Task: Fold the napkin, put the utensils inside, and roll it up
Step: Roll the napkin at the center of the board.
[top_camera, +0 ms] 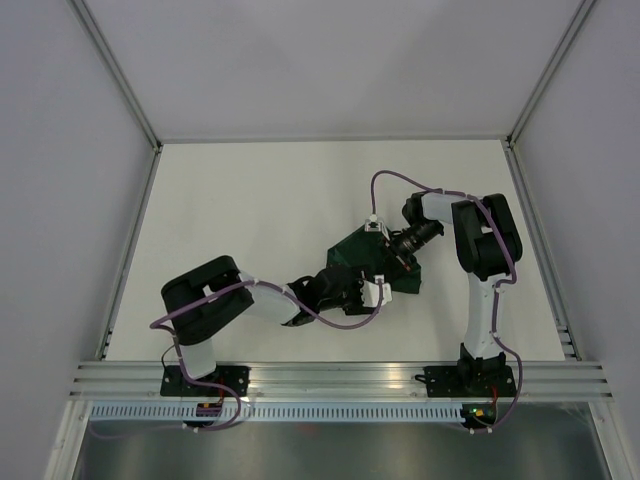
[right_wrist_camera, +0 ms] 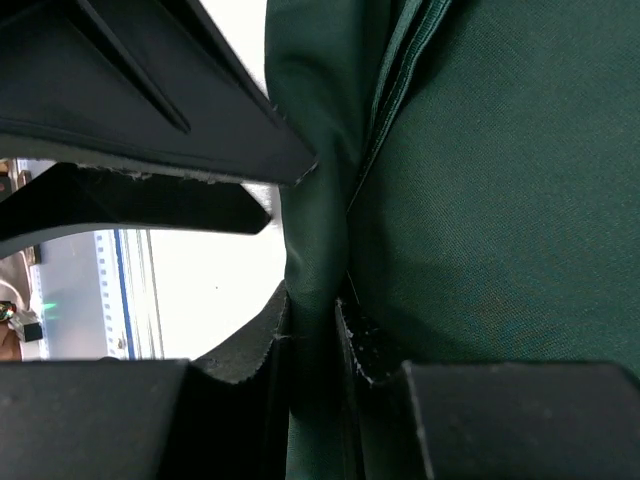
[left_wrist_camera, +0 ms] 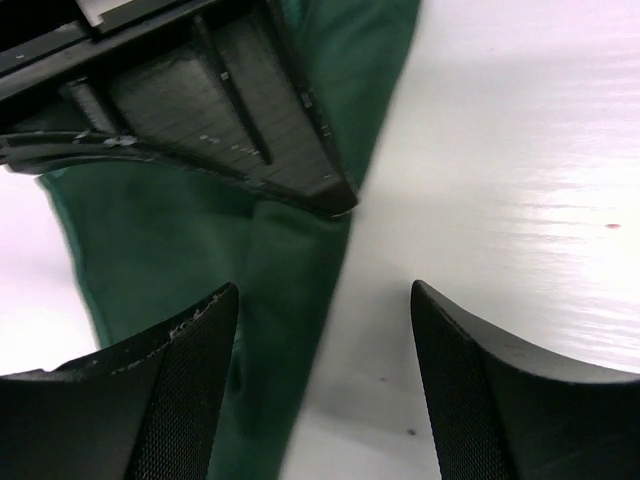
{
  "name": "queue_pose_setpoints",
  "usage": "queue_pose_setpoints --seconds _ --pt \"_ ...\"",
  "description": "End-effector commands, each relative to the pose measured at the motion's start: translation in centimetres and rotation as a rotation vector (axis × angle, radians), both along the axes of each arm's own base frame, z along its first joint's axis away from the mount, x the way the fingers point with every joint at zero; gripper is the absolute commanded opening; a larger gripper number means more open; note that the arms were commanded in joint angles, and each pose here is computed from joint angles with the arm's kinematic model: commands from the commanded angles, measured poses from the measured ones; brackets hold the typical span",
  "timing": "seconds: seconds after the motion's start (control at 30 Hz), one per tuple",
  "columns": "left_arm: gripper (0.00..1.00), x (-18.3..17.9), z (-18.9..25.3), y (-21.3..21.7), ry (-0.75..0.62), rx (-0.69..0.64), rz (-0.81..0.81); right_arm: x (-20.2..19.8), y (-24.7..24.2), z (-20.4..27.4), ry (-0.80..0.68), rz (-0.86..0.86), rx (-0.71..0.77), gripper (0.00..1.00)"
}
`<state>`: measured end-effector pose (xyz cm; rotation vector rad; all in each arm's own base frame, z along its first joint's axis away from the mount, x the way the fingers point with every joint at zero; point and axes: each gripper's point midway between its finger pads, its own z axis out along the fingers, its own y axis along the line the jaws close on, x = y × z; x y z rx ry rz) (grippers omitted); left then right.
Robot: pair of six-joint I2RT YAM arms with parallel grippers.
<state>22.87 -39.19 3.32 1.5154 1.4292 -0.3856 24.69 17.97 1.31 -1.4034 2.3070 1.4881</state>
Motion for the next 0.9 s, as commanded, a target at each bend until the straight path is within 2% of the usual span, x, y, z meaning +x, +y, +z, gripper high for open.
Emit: queue_pose_setpoints --seconds 0.0,0.2,0.23,0.47,0.67,0.87 --pt "0.75 2.2 1.2 -0.1 -0.171 0.020 0.004 1.1 -1.9 -3.9 -0.113 0.094 -0.078 0.00" --pt "0.73 2.2 -0.2 0.1 -0.162 0.087 -0.025 1.1 -1.9 -3.9 -0.115 0.096 -0.077 0.00" --pt "0.73 1.5 -1.1 0.4 -0.117 0.123 -0.061 1.1 -1.9 -3.9 -0.114 0.097 -0.075 0.00" --pt "0.58 0.5 -3.3 0.9 0.050 0.215 -0.112 1.0 -1.9 -3.9 -0.109 0.102 -0.074 0.00" --pt "0.48 0.0 -4.5 0.6 0.134 0.223 -0.122 1.0 -1.9 -3.8 -0.107 0.102 -0.074 0.00" --pt "0.20 -1.3 -5.9 0.7 0.274 0.248 -0.128 1.3 -1.9 -3.7 -0.117 0.094 -0.076 0.02"
